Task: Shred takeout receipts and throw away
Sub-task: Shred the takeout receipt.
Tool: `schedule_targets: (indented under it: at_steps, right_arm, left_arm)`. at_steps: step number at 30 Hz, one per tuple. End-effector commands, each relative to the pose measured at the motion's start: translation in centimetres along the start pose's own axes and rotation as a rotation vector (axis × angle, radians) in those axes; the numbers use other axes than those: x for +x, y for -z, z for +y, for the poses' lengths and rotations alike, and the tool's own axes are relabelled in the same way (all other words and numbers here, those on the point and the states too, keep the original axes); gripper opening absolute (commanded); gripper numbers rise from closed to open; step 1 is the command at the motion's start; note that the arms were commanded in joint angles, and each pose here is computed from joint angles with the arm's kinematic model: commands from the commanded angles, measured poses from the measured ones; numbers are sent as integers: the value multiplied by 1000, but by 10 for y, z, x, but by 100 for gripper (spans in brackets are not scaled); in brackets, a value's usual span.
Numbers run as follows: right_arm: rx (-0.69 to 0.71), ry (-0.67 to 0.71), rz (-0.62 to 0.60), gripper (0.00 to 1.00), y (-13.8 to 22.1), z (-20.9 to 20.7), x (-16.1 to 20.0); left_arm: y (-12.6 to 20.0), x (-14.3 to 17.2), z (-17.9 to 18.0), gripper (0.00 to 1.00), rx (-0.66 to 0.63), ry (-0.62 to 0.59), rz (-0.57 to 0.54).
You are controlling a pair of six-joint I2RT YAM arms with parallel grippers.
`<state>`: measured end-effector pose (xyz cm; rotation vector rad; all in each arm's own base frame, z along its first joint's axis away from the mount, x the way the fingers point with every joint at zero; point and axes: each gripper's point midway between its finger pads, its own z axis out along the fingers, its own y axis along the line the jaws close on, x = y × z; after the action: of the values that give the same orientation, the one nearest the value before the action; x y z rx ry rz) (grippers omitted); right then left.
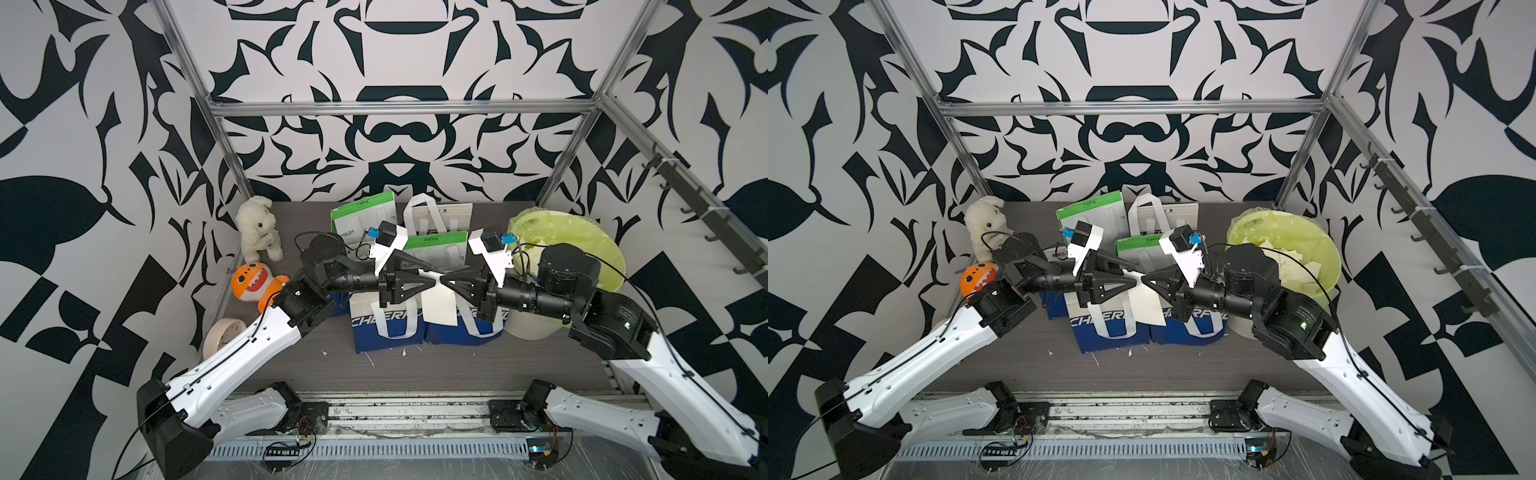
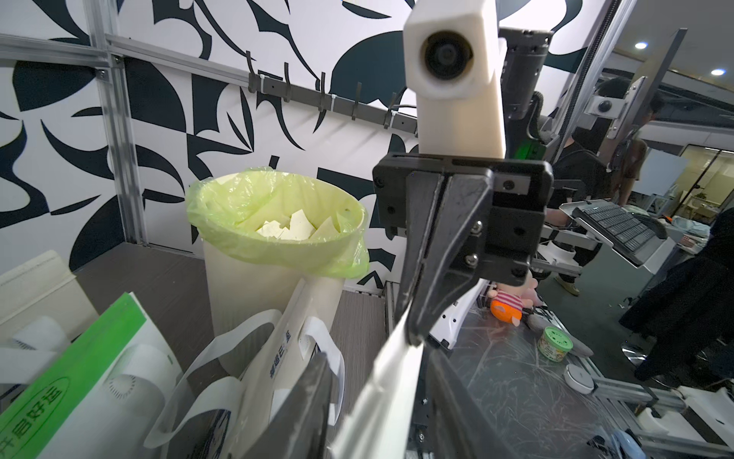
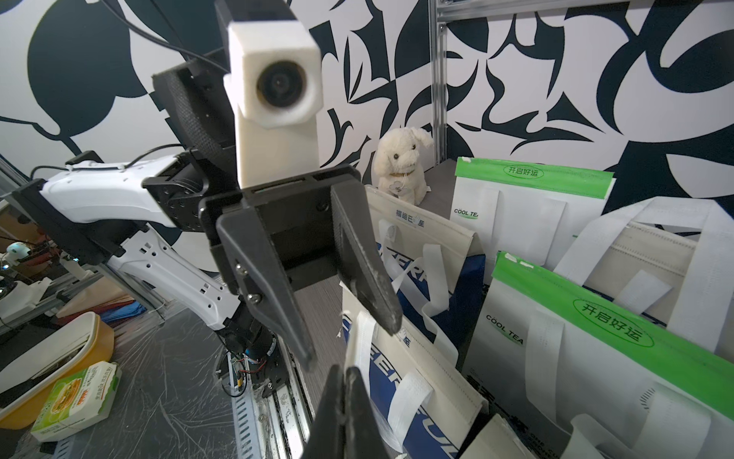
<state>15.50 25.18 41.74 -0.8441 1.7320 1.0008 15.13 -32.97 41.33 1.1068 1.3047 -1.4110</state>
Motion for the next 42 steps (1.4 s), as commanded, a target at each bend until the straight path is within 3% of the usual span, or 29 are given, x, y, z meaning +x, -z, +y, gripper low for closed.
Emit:
schedule_targets:
  at_steps: [1, 9, 14, 17, 23, 25, 27, 36, 39, 42]
  right_arm:
    - [3, 14, -65, 0, 3, 1, -15]
    - [3, 18, -79, 0, 4, 1, -20]
    - [4, 13, -71, 0, 3, 1, -18]
    - [4, 11, -75, 0, 3, 1, -17]
    - [7, 9, -75, 2, 3, 0, -17]
    - [4, 10, -81, 16, 3, 0, -19]
    - [-7, 12, -91, 21, 3, 3, -22]
    - [-15, 8, -89, 10, -1, 3, -24]
    - [-16, -1, -86, 1, -3, 3, -24]
    - [25, -33, -81, 0, -6, -6, -22]
  left_arm:
    - [3, -19, -12, 40, 28, -65, -36]
    - [-5, -17, -13, 26, 75, -26, -14]
    - [-6, -18, -15, 3, 79, -34, -21]
    - [-5, -17, -14, 0, 78, -34, -19]
    - [-5, -14, -13, 0, 68, -31, -19]
    - [-5, -14, -12, 0, 65, -32, -21]
    - [-5, -13, -13, 0, 66, -32, -20]
    - [-6, -14, -13, 0, 69, -31, -20]
    - [-5, -14, -13, 0, 66, -34, -23]
    - [-6, -15, -13, 0, 65, -37, -24]
